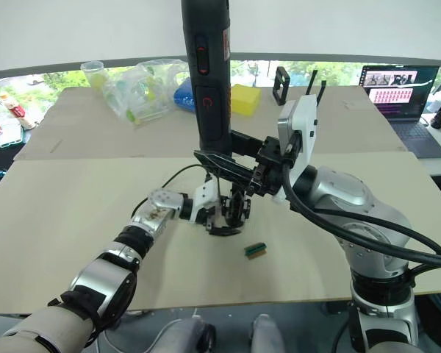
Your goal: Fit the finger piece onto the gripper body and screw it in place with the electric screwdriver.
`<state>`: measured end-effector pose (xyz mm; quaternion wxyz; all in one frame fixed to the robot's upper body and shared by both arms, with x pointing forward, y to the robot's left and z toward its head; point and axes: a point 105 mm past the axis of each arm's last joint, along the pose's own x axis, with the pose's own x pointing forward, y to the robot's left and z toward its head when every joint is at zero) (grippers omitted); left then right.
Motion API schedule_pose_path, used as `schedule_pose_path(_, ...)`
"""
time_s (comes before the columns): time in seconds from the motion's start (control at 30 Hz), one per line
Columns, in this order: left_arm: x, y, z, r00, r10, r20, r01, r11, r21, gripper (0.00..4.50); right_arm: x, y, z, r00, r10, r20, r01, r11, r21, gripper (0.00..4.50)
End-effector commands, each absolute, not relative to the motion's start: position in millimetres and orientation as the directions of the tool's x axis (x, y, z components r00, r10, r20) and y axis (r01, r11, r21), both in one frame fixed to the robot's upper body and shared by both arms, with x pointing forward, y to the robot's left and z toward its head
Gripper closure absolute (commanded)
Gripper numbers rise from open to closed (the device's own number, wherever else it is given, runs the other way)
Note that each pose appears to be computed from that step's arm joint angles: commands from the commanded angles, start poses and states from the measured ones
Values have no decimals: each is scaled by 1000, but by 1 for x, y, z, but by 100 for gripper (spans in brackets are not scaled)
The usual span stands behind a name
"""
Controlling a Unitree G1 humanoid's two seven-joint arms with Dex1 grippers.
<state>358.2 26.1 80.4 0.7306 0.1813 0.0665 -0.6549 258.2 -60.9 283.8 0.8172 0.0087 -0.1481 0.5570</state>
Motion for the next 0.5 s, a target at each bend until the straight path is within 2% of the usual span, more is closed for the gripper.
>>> schedule_pose_path(0.03,357,36,90,193,-936,-293,970,138,198,0,249,-62,300,300,908,292,-902,369,-224,259)
schedule_pose_path(0.17,346,42,97,278,-931,-236,956,244,163,0,248,-62,296,298,912,281,-903,365,-225,259)
schedule_pose_path(0.3,331,38,95,326,-921,-213,942,296,160,0,249,-62,294,302,913,276,-902,367,-228,259)
schedule_pose_path(0.5,330,28,94,422,-892,-164,902,395,174,0,250,-61,287,311,916,254,-892,373,-254,259)
